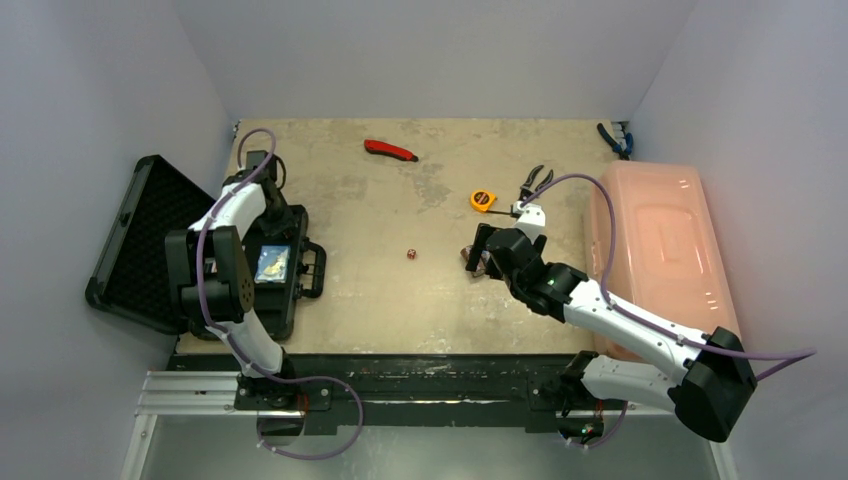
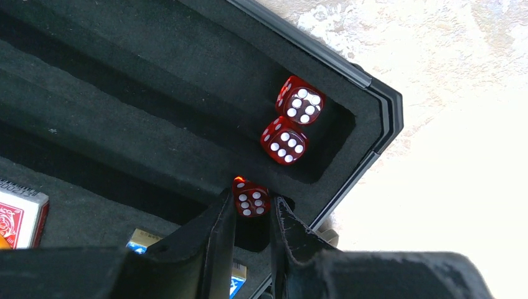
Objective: Pack up texas hold em set
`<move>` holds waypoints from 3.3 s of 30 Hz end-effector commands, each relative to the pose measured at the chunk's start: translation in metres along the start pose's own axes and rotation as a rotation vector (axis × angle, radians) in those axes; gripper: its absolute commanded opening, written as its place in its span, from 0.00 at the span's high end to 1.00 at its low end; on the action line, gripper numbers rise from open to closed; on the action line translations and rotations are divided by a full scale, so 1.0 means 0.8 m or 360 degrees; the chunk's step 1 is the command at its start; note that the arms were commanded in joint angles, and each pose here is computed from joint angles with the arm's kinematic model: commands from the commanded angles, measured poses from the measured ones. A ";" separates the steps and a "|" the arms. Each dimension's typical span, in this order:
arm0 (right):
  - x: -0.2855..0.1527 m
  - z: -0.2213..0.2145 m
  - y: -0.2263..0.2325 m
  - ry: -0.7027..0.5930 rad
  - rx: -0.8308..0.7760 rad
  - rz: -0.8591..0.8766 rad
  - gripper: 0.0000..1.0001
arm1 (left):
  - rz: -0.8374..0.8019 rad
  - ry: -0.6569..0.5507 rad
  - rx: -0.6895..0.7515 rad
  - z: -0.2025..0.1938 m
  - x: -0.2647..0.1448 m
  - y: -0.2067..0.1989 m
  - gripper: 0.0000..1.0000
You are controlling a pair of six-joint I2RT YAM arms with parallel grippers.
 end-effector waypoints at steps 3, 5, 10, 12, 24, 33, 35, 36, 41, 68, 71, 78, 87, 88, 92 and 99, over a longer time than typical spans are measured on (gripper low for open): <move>-0.003 0.010 -0.003 -0.0062 0.0010 -0.0019 0.01 | -0.0141 -0.0032 -0.0031 0.001 -0.002 -0.019 0.96; -0.003 0.009 -0.004 -0.0062 0.0010 -0.0017 0.01 | -0.0139 -0.0032 -0.0035 0.001 -0.002 -0.018 0.90; -0.003 0.010 -0.004 -0.0066 0.0009 -0.0018 0.01 | -0.0164 -0.0036 -0.0037 -0.001 -0.003 -0.020 0.82; -0.003 0.009 -0.005 -0.0065 0.0008 -0.0020 0.01 | -0.0174 -0.0038 -0.0038 -0.002 -0.003 -0.021 0.80; -0.004 0.010 -0.004 -0.0067 0.0009 -0.0017 0.01 | -0.0235 -0.0084 -0.0056 -0.004 -0.013 -0.024 0.64; -0.004 0.011 -0.003 -0.0068 0.0015 -0.0013 0.01 | -0.0315 -0.0116 -0.0050 -0.003 -0.025 -0.030 0.52; -0.004 0.011 -0.003 -0.0068 0.0017 -0.0013 0.01 | -0.0323 -0.0126 -0.0050 -0.002 -0.028 -0.030 0.51; -0.005 0.012 -0.003 -0.0067 0.0018 -0.0011 0.01 | -0.0331 -0.0127 -0.0048 -0.002 -0.030 -0.031 0.50; -0.004 0.012 -0.003 -0.0067 0.0018 -0.0012 0.01 | -0.0353 -0.0141 -0.0041 -0.002 -0.039 -0.033 0.49; 0.010 0.015 0.067 0.0115 -0.0272 0.0282 0.01 | -0.0736 -0.0362 0.0406 -0.049 -0.194 -0.033 0.51; 0.016 0.017 0.075 0.0142 -0.0301 0.0277 0.01 | -0.0791 -0.0393 0.0462 -0.062 -0.203 -0.031 0.50; 0.018 0.028 0.093 0.0141 -0.0287 0.0320 0.01 | -0.0854 -0.0346 0.0551 -0.089 -0.197 -0.061 0.43; 0.009 0.038 0.082 0.0110 -0.0333 0.0276 0.01 | -0.0948 -0.0299 0.0660 -0.110 -0.186 -0.124 0.17; 0.009 0.036 0.078 0.0106 -0.0340 0.0259 0.01 | -0.0964 -0.0290 0.0701 -0.116 -0.187 -0.134 0.16; 0.007 0.030 0.063 0.0100 -0.0334 0.0209 0.01 | -0.0983 -0.0262 0.0844 -0.132 -0.180 -0.167 0.14; 0.004 0.024 0.038 0.0070 -0.0284 0.0105 0.01 | -0.0992 -0.0247 0.1043 -0.150 -0.173 -0.213 0.14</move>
Point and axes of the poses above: each gripper's point midway between its finger pads, its own x axis out along the fingers, its own y axis along the line the jaws close on, z = x × y, the point moved 2 cm from there along -x, back along the fingers, and after that the axes turned 1 degree about -x, right-handed, at the moved point
